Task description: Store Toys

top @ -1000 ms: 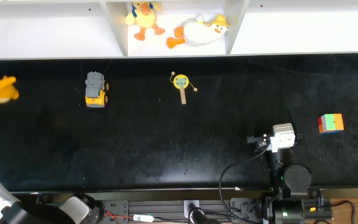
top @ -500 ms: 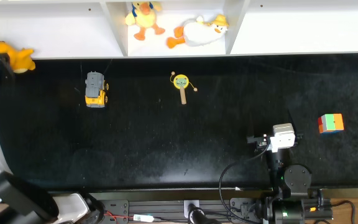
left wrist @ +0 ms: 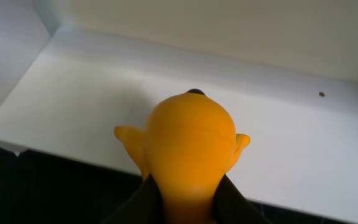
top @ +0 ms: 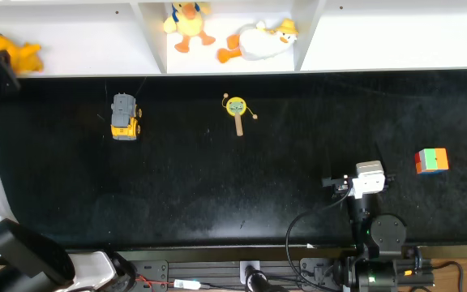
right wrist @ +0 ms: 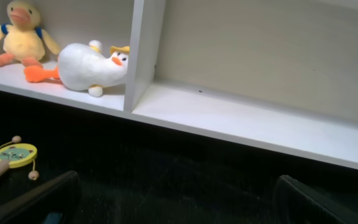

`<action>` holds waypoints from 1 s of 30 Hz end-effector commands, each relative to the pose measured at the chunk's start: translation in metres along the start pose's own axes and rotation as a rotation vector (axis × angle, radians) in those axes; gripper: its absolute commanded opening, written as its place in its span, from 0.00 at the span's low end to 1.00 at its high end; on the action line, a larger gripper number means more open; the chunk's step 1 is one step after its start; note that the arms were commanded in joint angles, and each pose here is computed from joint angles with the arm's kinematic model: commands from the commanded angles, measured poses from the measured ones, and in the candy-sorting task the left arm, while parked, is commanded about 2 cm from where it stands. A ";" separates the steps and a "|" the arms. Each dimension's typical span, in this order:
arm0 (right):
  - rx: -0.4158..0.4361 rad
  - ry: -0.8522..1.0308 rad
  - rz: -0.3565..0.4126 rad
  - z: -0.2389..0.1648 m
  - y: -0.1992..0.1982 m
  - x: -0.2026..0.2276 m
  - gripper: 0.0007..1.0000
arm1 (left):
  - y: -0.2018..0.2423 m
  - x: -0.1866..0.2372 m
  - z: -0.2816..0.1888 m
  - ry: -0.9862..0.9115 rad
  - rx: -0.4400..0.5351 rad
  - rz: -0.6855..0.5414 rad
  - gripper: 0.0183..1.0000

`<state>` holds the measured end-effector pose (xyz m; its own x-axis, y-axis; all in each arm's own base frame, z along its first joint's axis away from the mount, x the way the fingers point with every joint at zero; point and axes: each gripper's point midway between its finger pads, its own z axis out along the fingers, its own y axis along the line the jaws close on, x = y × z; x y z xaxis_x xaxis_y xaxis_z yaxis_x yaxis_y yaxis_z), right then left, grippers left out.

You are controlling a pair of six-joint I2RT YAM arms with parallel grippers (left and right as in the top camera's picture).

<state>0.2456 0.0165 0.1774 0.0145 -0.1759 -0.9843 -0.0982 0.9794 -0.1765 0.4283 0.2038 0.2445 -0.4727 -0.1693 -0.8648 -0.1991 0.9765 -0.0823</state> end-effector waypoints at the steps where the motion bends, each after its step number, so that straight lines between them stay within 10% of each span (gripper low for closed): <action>1: -0.002 0.002 -0.003 0.000 0.000 0.004 1.00 | 0.001 -0.012 0.005 -0.030 -0.006 -0.031 0.22; 25: -0.002 0.002 -0.002 0.000 0.000 0.004 1.00 | -0.011 0.019 0.050 0.049 0.043 -0.040 0.25; 30: -0.002 0.002 -0.003 0.000 0.000 0.004 0.99 | -0.016 0.014 0.051 0.027 0.050 -0.027 0.50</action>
<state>0.2456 0.0165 0.1775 0.0149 -0.1759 -0.9843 -0.0981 0.9794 -0.1765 0.4621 0.1970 0.2146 -0.4825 -0.1898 -0.8551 -0.1751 0.9774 -0.1182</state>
